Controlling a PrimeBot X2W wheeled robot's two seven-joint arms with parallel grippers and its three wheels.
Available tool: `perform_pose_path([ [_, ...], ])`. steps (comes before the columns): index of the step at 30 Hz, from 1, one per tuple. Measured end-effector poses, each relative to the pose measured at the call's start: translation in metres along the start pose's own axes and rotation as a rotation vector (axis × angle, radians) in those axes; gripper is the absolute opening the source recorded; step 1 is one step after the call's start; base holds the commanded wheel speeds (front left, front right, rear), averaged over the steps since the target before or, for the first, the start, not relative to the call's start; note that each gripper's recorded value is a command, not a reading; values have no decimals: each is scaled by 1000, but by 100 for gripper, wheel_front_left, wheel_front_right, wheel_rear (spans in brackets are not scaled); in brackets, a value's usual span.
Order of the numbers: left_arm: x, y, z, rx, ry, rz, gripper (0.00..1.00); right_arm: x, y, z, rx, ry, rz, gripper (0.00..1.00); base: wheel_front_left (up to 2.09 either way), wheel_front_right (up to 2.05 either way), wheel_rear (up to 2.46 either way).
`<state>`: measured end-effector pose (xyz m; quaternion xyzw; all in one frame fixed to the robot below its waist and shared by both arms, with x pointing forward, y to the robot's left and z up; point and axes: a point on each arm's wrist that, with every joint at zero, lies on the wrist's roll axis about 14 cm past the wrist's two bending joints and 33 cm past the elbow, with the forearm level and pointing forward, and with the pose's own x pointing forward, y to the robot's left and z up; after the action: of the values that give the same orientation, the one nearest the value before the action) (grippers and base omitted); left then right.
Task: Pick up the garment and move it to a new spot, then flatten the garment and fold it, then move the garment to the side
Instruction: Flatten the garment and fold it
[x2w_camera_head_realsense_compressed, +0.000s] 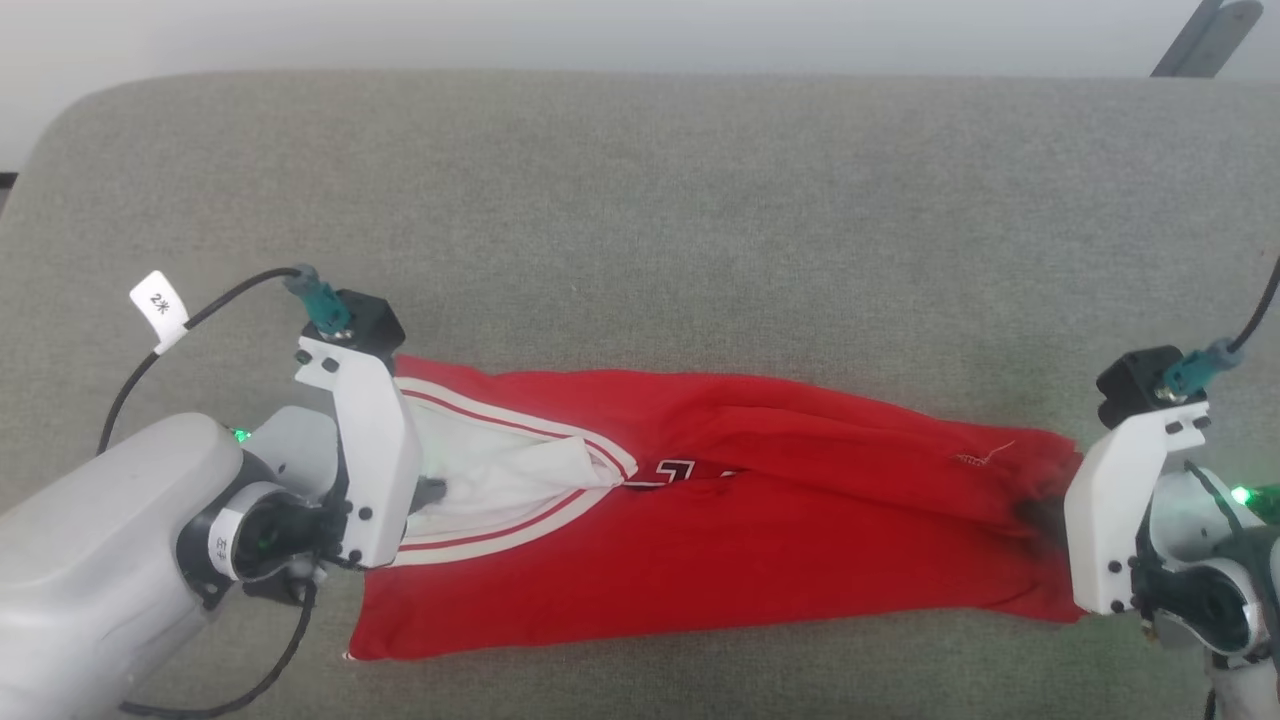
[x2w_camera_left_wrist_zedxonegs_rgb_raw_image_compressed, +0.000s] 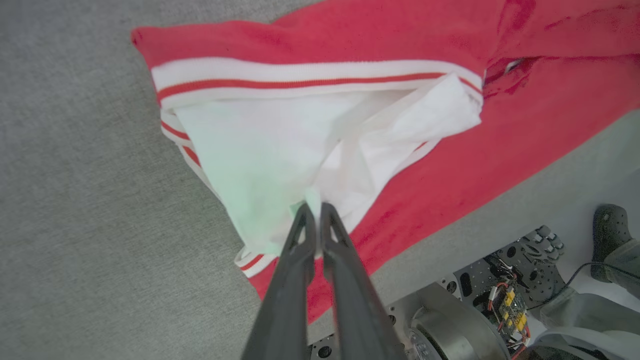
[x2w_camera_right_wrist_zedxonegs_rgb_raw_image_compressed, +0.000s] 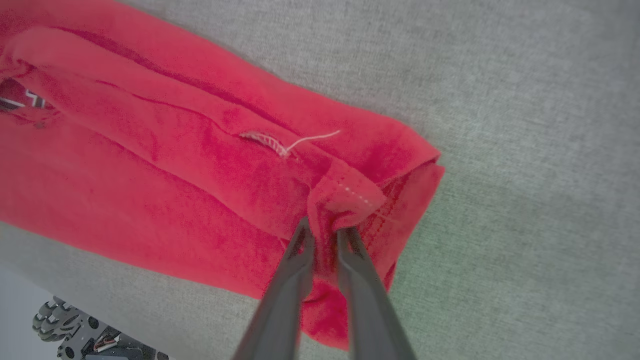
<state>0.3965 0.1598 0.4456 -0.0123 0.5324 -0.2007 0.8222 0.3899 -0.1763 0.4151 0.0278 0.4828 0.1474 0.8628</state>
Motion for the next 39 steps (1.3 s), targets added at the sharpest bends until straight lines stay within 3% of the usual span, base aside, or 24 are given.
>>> perform_pose_path([
  [9, -17, 4, 32, 5, -234, -11, 100, -14, 3, 19, -20, -75, -1, 100, 0, 0, 0],
  [18, -50, 29, 62, 10, -560, 81, 100, -26, -18, 16, 40, -80, -58, 100, 0, 0, 0],
  [24, -69, 49, 71, 24, -777, 162, 100, -14, -23, 0, 83, -10, -57, 100, 0, 0, 0],
  [35, -87, 103, 42, -93, -996, 345, 100, 27, -10, -8, 100, 76, -4, 100, 0, 0, 0],
  [36, -88, 107, 38, -99, -1001, 359, 100, 30, -8, -8, 92, 80, 2, 92, 0, 0, 0],
  [37, -88, 112, 35, -127, -1008, 369, 100, 33, -7, -8, 98, 85, 13, 33, 0, 0, 0],
  [38, -88, 117, 30, -149, -1007, 384, 100, 35, -5, -8, 91, 91, 22, 0, 0, 0, 0],
  [39, -89, 120, 27, -157, -1011, 394, 100, 36, -4, -8, 83, 97, 27, 0, 0, 0, 0],
])
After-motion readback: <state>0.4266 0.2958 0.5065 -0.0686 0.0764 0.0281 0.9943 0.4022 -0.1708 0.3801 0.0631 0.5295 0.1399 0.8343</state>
